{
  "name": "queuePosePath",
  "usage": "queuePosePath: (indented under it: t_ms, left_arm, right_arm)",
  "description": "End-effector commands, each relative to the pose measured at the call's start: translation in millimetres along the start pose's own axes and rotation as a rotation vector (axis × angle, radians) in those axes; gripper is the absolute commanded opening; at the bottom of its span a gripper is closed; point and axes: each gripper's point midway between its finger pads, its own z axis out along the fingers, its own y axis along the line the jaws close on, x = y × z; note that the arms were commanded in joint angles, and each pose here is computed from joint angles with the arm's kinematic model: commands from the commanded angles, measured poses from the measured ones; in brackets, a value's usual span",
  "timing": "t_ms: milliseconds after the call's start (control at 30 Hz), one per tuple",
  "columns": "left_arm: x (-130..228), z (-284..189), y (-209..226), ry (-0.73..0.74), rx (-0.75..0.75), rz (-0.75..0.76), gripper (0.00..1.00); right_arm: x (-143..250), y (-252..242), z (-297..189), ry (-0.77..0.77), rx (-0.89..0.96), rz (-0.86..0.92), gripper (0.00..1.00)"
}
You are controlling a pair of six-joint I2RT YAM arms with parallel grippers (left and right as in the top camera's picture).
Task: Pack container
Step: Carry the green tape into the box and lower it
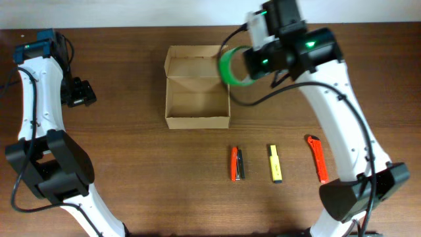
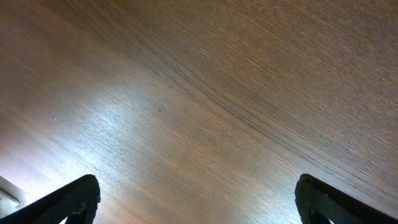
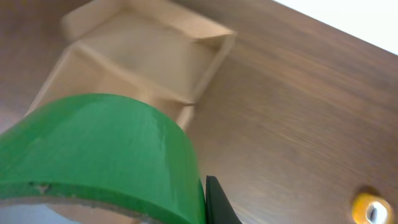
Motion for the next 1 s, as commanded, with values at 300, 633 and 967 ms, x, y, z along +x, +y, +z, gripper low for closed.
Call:
queuePosePath:
  t_ms: [300, 633, 967]
  left_arm:
    - [1.6, 0.5, 0.5, 0.002, 0.003, 0.014, 1.0]
    - [1.6, 0.5, 0.4, 0.003, 0.004, 0.014, 1.0]
    - [1.6, 0.5, 0.4, 0.003, 0.004, 0.014, 1.0]
  right_arm:
    - [15.5, 99.2, 65.7, 0.118, -0.149, -0.345, 0.04]
    - [26.5, 95.4, 115.6, 0.185, -0.139, -0.327, 0.03]
    - [21.5, 61.1, 137.9, 0.18, -0.062, -0.267, 0.03]
